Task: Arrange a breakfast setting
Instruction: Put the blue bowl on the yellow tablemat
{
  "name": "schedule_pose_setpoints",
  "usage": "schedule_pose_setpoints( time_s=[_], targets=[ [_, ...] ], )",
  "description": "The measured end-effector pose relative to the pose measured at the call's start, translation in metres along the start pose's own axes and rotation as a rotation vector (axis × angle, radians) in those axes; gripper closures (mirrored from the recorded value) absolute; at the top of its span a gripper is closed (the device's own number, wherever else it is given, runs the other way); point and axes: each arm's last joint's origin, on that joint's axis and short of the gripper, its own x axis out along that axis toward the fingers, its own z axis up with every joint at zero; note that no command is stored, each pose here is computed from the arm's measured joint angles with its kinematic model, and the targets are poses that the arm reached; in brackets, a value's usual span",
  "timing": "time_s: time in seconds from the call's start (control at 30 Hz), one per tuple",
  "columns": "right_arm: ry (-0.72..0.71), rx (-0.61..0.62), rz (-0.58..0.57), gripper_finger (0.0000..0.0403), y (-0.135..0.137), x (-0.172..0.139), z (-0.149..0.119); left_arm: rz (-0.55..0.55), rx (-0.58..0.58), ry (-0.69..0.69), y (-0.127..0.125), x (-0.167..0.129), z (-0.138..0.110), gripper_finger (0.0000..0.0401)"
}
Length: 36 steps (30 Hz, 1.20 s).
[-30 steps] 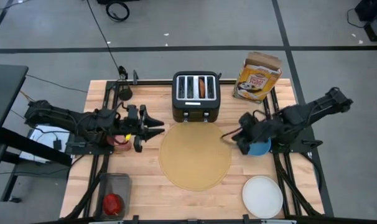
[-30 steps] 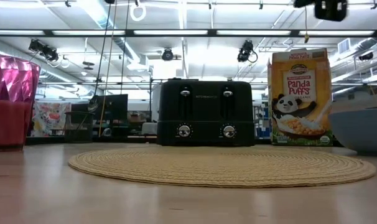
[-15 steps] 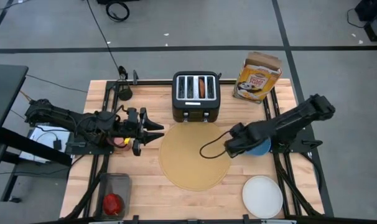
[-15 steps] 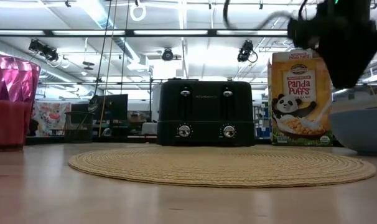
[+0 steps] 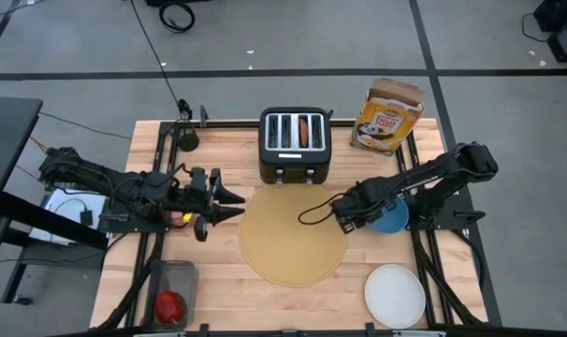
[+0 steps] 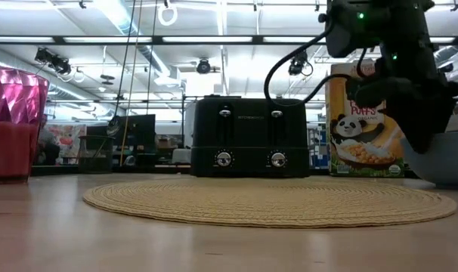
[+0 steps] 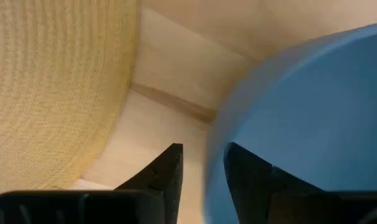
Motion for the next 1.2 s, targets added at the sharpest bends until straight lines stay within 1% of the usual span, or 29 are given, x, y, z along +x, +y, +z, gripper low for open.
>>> schedule_pose_setpoints(
  time_s=[0.13,0.27,0.3,0.37,0.43,0.47,0.5,0.57,0.63,0.7,0.77,0.8,0.83,0.87,0.97,1.07,1.13,1.2],
  targets=[
    [-0.012,0.018,0.017,0.0324,0.002,0.001,-0.003,-0.022,-0.026,0.007,-0.005,-0.001,-0.002,0.0259],
    [-0.015,0.0,0.01,0.0383,0.003,0.001,-0.007,-0.038,-0.027,0.012,-0.007,-0.002,-0.002,0.0259],
    [-0.015,-0.009,0.006,0.039,0.002,0.0,-0.008,-0.036,-0.027,0.011,-0.007,-0.002,-0.002,0.0259],
    [-0.019,-0.027,0.002,0.039,0.004,-0.01,-0.012,-0.036,-0.034,0.011,-0.007,-0.002,-0.002,0.0259],
    [-0.047,-0.068,0.0,0.0389,0.008,-0.029,-0.019,-0.036,-0.049,0.011,-0.007,-0.002,-0.002,0.0259],
    [-0.071,-0.116,0.003,0.0391,0.011,-0.041,-0.022,-0.035,-0.052,0.011,-0.007,-0.002,-0.002,0.0259],
    [-0.102,-0.189,0.025,0.0393,0.015,-0.054,-0.026,-0.036,-0.052,0.011,-0.007,-0.002,-0.002,0.0259],
    [-0.175,-0.407,0.12,0.0394,0.028,-0.08,-0.033,-0.035,-0.052,0.011,-0.007,-0.002,-0.002,0.0259],
    [-0.257,-0.696,0.214,0.0394,0.04,-0.1,-0.041,-0.029,-0.044,0.008,-0.006,-0.002,-0.002,0.0259],
    [-0.363,-1.041,0.291,0.0394,0.051,-0.112,-0.05,-0.017,-0.029,0.002,-0.004,-0.001,-0.001,0.0259],
    [-0.47,-1.353,0.314,0.0394,0.059,-0.116,-0.059,-0.001,-0.026,-0.009,0.0,0.0,0.001,0.0259],
    [-0.514,-1.484,0.309,0.0394,0.063,-0.115,-0.061,0.006,-0.027,-0.016,0.001,0.0,0.002,0.0259],
    [-0.554,-1.589,0.301,0.0394,0.067,-0.113,-0.062,0.011,-0.028,-0.022,0.002,0.001,0.003,0.0259],
    [-0.578,-1.662,0.289,0.0394,0.073,-0.108,-0.062,0.016,-0.028,-0.026,0.004,0.001,0.003,0.0259],
    [-0.598,-1.778,0.23,0.0394,0.091,-0.09,-0.052,0.026,-0.029,-0.035,0.006,0.001,0.004,0.0259],
    [-0.623,-1.924,0.154,0.0394,0.111,-0.069,-0.042,0.025,-0.031,-0.048,0.006,0.002,0.006,0.0259],
    [-0.624,-1.994,0.108,0.0394,0.12,-0.056,-0.035,0.025,-0.032,-0.049,0.006,0.002,0.006,0.0259],
    [-0.588,-2.045,0.064,0.0394,0.125,-0.043,-0.028,0.024,-0.033,-0.05,0.006,0.002,0.006,0.0259]
  ],
)
